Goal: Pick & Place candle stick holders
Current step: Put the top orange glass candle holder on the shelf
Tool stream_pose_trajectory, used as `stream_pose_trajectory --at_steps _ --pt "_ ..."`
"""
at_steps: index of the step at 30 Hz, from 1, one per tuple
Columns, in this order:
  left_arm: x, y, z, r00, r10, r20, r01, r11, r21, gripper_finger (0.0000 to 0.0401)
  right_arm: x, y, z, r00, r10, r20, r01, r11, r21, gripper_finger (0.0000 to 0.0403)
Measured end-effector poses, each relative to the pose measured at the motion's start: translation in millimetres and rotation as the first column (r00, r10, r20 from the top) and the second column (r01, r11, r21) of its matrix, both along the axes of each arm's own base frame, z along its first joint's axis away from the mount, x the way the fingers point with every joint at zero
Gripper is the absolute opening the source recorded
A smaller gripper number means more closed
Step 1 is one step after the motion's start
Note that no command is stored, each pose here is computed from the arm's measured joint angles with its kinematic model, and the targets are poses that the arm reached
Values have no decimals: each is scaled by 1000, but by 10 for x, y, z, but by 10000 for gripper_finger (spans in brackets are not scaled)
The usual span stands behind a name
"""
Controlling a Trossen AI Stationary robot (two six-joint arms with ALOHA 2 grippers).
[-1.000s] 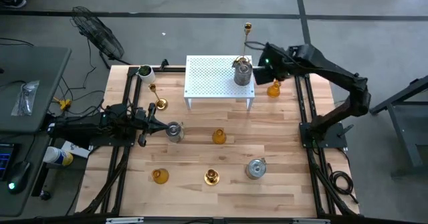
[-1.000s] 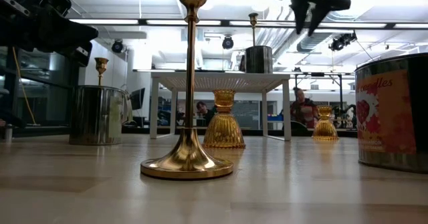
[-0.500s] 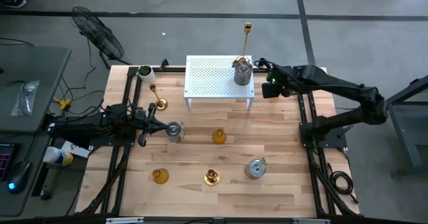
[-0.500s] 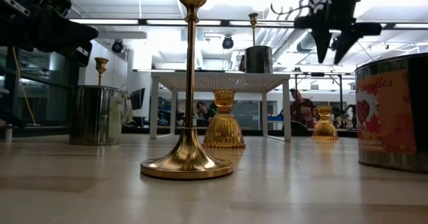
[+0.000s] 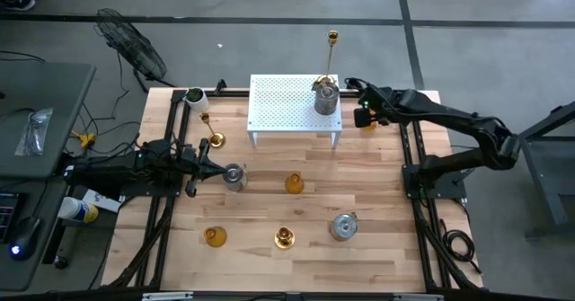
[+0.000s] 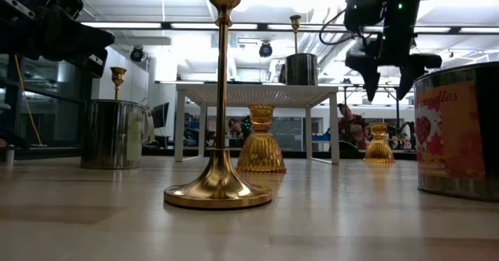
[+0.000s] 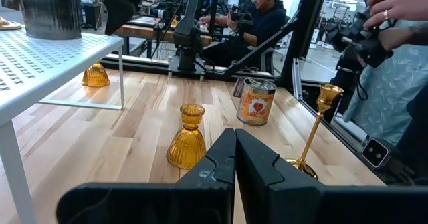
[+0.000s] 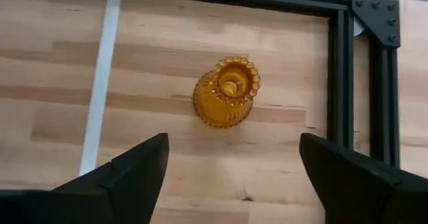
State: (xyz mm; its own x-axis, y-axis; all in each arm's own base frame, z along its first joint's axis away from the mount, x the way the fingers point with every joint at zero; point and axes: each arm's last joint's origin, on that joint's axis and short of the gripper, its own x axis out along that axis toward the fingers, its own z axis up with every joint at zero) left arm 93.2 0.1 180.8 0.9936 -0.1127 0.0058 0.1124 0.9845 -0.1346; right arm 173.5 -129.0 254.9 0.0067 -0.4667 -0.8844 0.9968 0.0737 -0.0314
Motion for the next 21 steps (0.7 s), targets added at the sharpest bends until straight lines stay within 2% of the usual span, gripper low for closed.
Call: stream_pose_trajectory --at_steps 8,21 --pt "0 0 1 1000 0 0 0 1000 0 0 -9 -65 -257 997 -40 64 41 999 -7 338" --pt "0 0 0 1000 0 0 0 1000 0 0 84 -323 -587 986 -160 37 160 987 19 338"
